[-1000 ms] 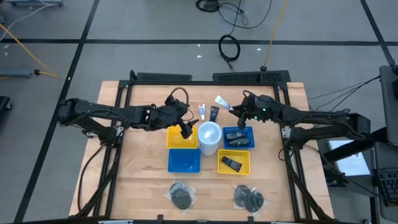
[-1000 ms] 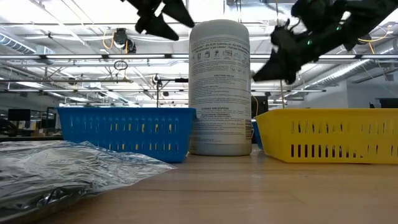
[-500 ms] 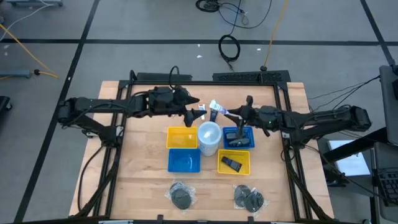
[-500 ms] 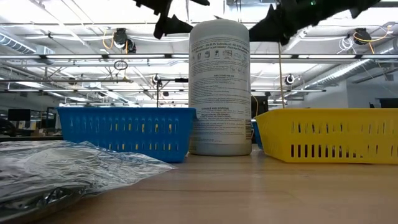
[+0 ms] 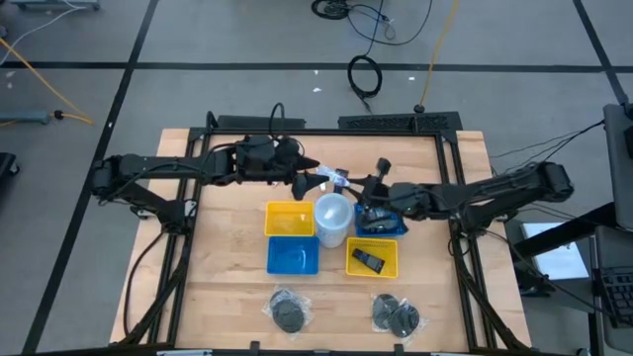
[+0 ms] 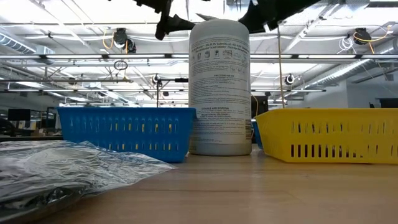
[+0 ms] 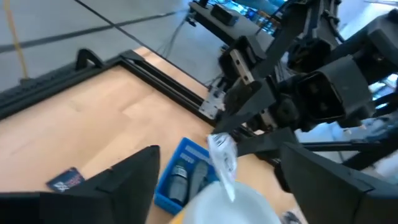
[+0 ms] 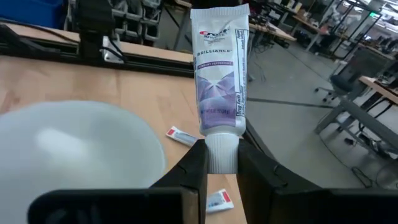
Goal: Pick & Place Travel size toiletries
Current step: Put the white toothpaste into the top yellow bin
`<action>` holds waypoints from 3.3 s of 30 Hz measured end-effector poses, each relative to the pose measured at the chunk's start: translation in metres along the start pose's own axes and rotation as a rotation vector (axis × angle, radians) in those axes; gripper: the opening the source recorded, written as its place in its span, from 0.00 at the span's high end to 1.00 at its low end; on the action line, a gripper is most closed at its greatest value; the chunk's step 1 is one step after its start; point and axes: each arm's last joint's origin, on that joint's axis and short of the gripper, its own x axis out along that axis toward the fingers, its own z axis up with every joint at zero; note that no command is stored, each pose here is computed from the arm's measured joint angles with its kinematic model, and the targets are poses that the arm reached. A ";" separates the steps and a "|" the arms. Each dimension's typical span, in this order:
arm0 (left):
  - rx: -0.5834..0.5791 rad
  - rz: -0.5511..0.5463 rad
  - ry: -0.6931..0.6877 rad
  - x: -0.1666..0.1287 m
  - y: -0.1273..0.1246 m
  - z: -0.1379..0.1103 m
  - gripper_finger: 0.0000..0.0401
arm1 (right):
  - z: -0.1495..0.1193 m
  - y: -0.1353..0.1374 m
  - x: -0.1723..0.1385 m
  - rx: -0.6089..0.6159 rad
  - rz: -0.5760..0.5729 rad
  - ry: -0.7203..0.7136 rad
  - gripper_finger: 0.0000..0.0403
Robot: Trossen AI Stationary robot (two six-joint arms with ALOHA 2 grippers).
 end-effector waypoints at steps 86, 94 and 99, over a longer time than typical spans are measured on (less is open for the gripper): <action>0.119 0.213 0.358 -0.084 -0.003 -0.120 1.00 | 0.013 0.010 -0.012 -0.092 0.009 -0.020 0.70; 0.119 0.250 0.324 -0.077 0.025 -0.157 1.00 | 0.013 0.010 -0.012 -0.089 0.009 -0.022 0.70; 0.117 0.238 0.285 -0.075 0.037 -0.170 1.00 | 0.013 0.010 -0.012 -0.088 0.009 -0.023 0.71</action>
